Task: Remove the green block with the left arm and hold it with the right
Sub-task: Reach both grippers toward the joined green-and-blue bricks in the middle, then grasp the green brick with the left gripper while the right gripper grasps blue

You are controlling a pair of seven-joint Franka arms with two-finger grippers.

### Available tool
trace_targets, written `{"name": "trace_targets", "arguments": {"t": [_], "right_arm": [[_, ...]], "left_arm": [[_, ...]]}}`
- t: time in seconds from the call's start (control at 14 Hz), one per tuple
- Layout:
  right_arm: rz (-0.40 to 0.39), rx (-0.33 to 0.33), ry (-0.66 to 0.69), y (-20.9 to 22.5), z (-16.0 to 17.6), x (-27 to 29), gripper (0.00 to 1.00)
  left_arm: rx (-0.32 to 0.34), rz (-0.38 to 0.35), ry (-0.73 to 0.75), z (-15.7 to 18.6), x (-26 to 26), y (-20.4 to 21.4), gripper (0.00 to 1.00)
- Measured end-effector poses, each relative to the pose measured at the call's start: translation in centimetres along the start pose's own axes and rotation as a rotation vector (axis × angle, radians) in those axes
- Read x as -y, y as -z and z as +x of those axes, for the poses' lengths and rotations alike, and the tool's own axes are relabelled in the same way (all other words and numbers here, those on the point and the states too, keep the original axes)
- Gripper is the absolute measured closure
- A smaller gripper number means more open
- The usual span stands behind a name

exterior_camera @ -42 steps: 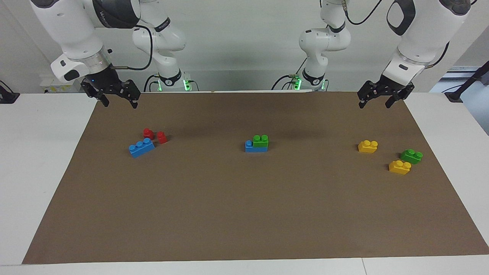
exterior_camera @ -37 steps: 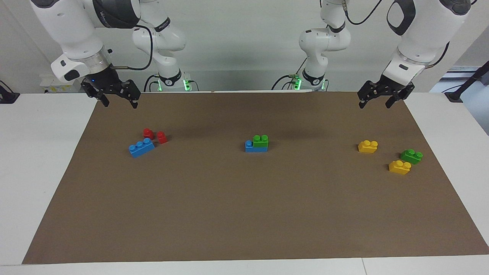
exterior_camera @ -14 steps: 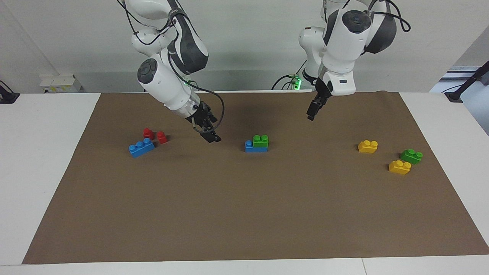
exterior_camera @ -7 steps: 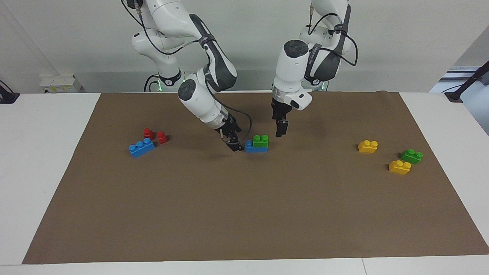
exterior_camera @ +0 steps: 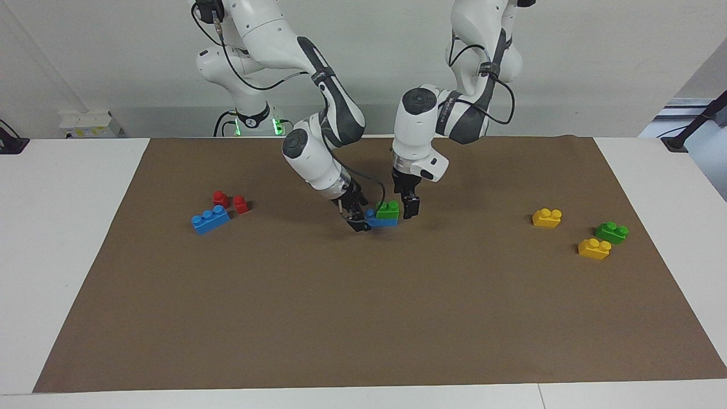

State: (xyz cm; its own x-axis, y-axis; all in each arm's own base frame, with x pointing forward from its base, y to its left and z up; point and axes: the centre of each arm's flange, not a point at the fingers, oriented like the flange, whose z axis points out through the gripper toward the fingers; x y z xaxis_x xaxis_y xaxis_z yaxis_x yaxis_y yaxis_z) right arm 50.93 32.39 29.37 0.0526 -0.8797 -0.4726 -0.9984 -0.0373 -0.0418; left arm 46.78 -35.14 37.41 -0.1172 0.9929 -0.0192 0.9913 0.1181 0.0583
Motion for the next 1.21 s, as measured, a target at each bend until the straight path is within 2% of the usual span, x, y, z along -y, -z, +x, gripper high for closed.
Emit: {"name": "trace_targets", "arguments": {"t": [0.07,0.21,0.29,0.36,0.43,0.71,1.07,1.14,1.21], "right_arm": [[0.002,-0.003,0.002,-0.4,0.0,-0.1,0.0],[0.005,-0.009,0.001,-1.0,0.1,-0.2,0.0],[0.008,-0.01,-0.001,-1.1,0.2,-0.1,0.09],[0.01,-0.011,-0.003,-1.2,0.3,-0.1,0.09],[0.011,-0.011,-0.004,-1.2,0.3,-0.1,0.15],[0.015,-0.003,-0.021,-1.2,0.4,-0.1,0.65],[0.016,-0.002,-0.024,-1.2,0.5,0.0,0.65],[0.016,-0.002,-0.024,-1.2,0.5,0.0,0.65],[0.016,-0.002,-0.024,-1.2,0.5,0.0,0.65]], "left_arm": [[-0.009,0.001,0.003,-0.5,0.3,-0.8,0.0],[-0.017,-0.016,0.018,-1.2,0.6,-2.1,0.0],[-0.019,-0.018,0.021,-1.4,0.7,-2.5,0.0],[-0.02,-0.019,0.023,-1.4,0.7,-2.6,0.0],[-0.019,-0.021,0.023,-1.4,0.6,-2.6,0.0],[-0.018,-0.025,0.022,-1.4,0.6,-2.5,0.0],[-0.015,-0.028,0.021,-1.5,0.5,-2.5,0.0],[-0.013,-0.031,0.02,-1.5,0.5,-2.4,0.09],[-0.008,-0.035,0.018,-1.7,0.6,-2.4,0.09]]}}
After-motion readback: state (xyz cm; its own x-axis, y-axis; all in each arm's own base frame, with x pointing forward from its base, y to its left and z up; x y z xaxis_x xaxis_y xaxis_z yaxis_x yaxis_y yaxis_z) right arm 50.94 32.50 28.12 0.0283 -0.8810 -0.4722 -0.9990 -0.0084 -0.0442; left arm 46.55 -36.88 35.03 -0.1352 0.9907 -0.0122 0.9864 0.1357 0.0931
